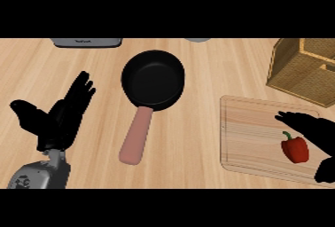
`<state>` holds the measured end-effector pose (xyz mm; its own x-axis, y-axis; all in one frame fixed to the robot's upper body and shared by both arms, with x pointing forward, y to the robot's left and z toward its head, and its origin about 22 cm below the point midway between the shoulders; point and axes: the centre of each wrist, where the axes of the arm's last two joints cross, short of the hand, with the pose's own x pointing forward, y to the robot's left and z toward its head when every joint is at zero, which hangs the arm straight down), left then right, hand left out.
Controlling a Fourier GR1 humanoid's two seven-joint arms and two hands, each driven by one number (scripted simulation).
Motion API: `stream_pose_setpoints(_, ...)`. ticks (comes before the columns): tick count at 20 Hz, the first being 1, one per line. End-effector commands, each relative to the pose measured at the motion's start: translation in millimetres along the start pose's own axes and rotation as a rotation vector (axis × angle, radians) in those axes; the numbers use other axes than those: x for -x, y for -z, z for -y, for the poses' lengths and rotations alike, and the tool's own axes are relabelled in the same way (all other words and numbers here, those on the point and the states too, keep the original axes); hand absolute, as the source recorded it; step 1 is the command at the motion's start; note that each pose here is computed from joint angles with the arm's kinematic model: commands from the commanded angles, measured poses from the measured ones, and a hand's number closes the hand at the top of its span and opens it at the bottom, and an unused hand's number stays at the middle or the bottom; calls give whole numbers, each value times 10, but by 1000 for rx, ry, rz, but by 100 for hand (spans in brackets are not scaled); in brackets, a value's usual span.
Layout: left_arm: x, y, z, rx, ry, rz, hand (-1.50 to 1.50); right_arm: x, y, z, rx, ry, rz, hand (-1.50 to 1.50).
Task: Pick the bell pepper from the cutting board and place it in the pot
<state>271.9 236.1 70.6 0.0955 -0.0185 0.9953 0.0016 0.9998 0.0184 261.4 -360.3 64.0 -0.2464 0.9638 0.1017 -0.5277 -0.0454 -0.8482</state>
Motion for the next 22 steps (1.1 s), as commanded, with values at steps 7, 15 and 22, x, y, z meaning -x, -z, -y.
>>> stream_pose_setpoints(7,188,164,186,0,9,15,0,-63,168,-261,-63,-37,-17,-150)
stream_pose_setpoints(15,1,1,29,-24,-5,1,0,101,223,-394,24,-11,162,150)
stream_pose_setpoints(22,42,-120,75,-5,-17,-12,0,-582,514,-223,105,179,-68,150)
